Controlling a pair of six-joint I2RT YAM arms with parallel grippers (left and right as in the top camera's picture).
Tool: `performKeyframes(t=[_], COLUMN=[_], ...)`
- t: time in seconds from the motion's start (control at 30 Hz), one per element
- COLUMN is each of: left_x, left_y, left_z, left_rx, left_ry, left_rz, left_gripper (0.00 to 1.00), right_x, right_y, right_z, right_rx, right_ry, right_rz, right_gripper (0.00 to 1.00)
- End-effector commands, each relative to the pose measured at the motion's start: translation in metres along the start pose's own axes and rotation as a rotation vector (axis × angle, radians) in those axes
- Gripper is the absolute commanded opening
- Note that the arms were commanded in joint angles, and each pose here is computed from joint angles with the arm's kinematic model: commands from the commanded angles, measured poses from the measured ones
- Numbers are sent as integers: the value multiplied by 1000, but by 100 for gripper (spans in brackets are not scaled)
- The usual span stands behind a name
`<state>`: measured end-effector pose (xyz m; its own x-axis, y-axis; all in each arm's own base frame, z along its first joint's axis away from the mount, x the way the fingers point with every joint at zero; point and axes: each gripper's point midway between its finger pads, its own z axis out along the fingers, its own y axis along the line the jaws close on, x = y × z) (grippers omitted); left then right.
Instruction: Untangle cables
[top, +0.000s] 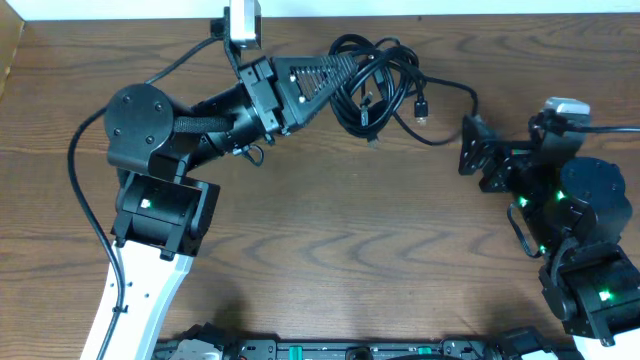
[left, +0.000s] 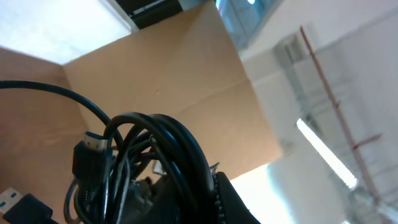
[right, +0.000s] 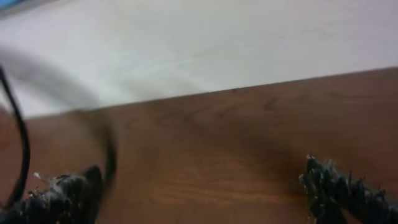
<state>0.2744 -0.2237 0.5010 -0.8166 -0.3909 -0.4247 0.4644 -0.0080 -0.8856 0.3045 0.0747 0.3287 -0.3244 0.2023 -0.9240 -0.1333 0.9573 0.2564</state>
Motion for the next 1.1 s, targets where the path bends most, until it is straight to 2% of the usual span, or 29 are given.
performKeyframes(t=[0.0,0.3,0.47,0.6,0.77,0.93,1.07], left_x=[5,7,7,5,6,12,14], left_y=[-18,-19,-19,-18,-23,-27,-30], left_z=[-4,-4,-4,-3,-4,-6,-7], left_rx=[39,42,41,36,48,53,57], left_ry=[35,45,44,35,44,68,76], left_rz=[186,188,158,34,-30,-96,-119], left_gripper=[7,7,7,7,8,8,8], right_x=[12,32,31,26,13,-18,-24], right_y=[21,-17,-4,5,14,43,54], right_z=[-3,-4,-3,-2,0,7,19], right_rx=[-134,62,-4,-42,-82,-246,-306], right_ry=[49,133,126,111,73,-14,-27], right_rz=[-153,-172,-122,95,309,313,306], right_gripper=[99,99,99,99,99,99,99])
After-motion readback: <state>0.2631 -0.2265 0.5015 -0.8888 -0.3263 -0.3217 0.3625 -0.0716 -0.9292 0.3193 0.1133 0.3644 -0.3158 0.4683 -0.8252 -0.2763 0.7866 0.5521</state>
